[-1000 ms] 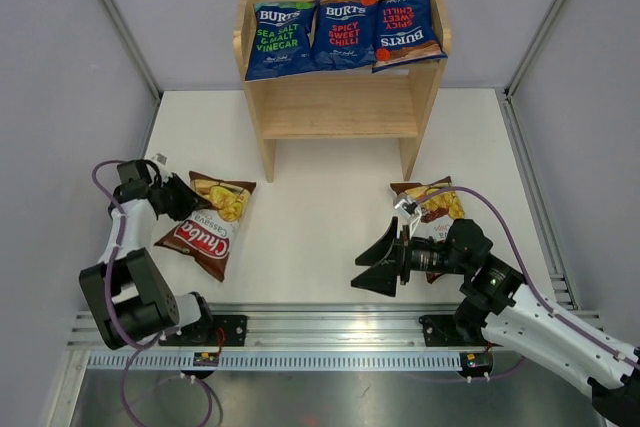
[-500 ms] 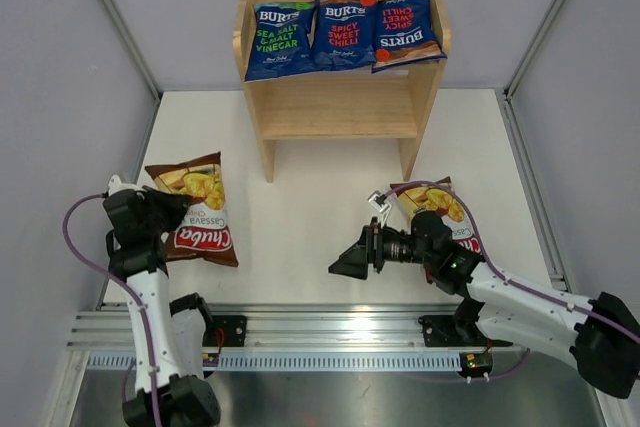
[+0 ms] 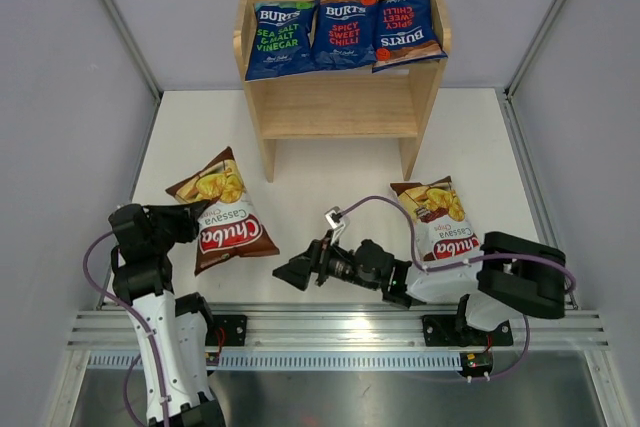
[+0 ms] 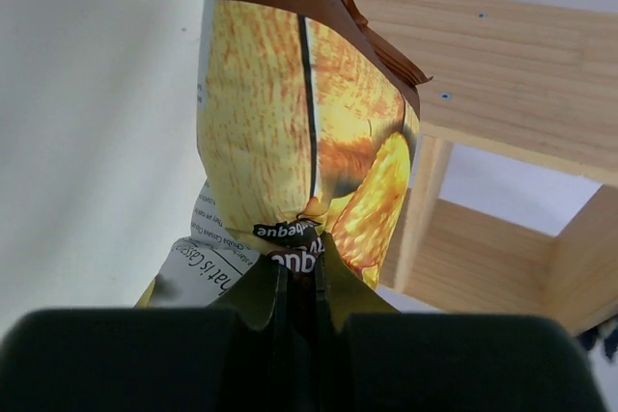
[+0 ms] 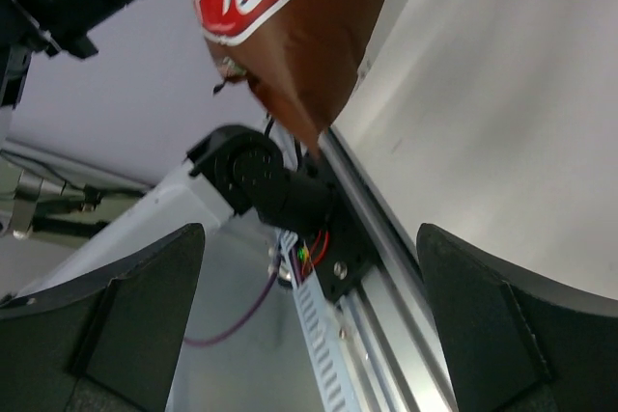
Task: Place and organize the chips bags onto the shelf
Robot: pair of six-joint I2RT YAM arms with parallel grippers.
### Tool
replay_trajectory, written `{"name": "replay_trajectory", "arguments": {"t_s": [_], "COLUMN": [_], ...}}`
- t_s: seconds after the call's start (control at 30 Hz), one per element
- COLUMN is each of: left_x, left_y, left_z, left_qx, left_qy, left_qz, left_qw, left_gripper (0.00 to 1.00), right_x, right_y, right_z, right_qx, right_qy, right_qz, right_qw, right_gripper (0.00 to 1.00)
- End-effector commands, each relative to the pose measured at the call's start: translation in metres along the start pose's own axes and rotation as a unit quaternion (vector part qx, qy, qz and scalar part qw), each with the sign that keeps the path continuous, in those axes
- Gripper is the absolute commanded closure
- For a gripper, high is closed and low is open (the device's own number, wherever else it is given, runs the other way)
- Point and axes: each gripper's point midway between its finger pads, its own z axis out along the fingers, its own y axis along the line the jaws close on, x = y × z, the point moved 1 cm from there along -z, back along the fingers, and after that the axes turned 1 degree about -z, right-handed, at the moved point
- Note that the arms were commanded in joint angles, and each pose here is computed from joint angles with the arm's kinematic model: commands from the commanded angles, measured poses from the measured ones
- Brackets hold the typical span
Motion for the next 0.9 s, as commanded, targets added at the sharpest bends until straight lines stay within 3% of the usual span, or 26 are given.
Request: {"name": "replay_trajectory", "arguments": {"t_s": [0.0, 0.3, 0.63, 0.73, 0.87], "left_x": [0.010, 0.022, 0.043, 0.049, 0.050], "left_y": [-0.046, -0.061, -0.058, -0.056, -0.054], "left_z": [-0.025, -0.047, -0.060, -0.064, -0.060], "left_qx": [0.054, 0.044, 0.050, 0.048, 0.058], "left_qy": [0.024, 0.039, 0.080, 0.091, 0.092], "left_qz": [-0.069, -0.102, -0.107, -0.104, -0.082], "left_qw": [0.996, 0.993, 0.990, 0.989, 0.991], "left_gripper": [1.00, 1.00, 1.00, 1.00, 1.00], "right_x": [-0.066, -0.092, -0.097, -0.100, -0.101], "right_y": [0.049, 0.077, 0.059, 0.069, 0.088], "right_z": [0.031, 0.084, 0.108, 0.108, 0.103], "right_qx": [-0.064, -0.051, 0.011, -0.015, -0.063], "right_qy": [-0.165, -0.192, -0.213, -0.218, -0.215], "right_qz": [-0.003, -0.046, 0.006, -0.001, -0.035], "right_qw": [0.984, 0.979, 0.977, 0.976, 0.974], "right_gripper": [0.01, 0.00, 0.01, 0.08, 0.29]}}
